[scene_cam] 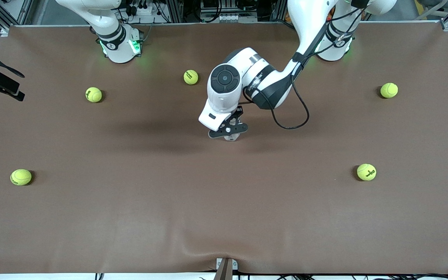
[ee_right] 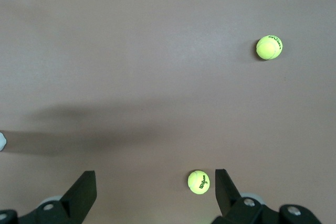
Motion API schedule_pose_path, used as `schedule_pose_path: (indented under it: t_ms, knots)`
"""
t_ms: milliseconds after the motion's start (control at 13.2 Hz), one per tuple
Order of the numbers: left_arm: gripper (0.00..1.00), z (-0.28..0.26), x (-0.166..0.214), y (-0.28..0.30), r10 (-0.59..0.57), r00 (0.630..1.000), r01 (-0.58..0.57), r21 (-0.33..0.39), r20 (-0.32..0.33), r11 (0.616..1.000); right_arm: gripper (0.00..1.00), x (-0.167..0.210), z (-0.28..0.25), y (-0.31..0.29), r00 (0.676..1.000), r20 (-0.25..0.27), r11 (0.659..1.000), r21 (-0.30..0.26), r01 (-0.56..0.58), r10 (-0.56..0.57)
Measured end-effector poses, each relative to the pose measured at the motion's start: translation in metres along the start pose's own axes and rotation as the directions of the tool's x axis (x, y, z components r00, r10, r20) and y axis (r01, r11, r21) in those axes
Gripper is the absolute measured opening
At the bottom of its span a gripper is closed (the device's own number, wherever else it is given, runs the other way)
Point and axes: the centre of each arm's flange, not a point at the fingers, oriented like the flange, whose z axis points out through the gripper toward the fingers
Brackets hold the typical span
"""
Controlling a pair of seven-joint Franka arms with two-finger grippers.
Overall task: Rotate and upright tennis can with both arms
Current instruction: 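Lower the can upright onto the table with the left gripper, then open the left gripper and lift it away from the can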
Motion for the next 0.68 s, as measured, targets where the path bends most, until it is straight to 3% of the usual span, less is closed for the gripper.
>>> schedule_pose_path:
  t_ms: [76, 227, 378, 605, 680]
  knots:
    - [0.55, -0.003, 0.000, 0.001, -0.001, 1.000, 0.001, -0.005, -0.003, 1.000, 1.00, 0.000, 0.000, 0.000, 1.000, 0.000, 1.000, 0.000, 0.000, 0.000]
    - [0.70, -0.013, -0.002, 0.003, -0.001, 1.000, 0.000, -0.020, -0.011, 1.000, 1.00, 0.000, 0.000, 0.000, 1.000, 0.000, 1.000, 0.000, 0.001, -0.001]
    - [0.74, -0.024, -0.003, 0.003, 0.001, 1.000, -0.001, -0.032, -0.020, 0.999, 1.00, 0.000, 0.000, 0.000, 1.000, 0.000, 1.000, 0.000, 0.002, -0.002]
    - [1.00, -0.043, -0.002, 0.000, -0.005, 0.999, 0.003, -0.054, -0.038, 0.999, 1.00, 0.000, 0.000, 0.000, 1.000, 0.000, 1.000, 0.000, 0.004, -0.004]
    - [1.00, -0.054, 0.000, -0.002, -0.010, 0.999, 0.007, -0.065, -0.047, 0.998, 1.00, 0.000, 0.000, 0.000, 1.000, 0.000, 1.000, 0.000, 0.004, -0.004]
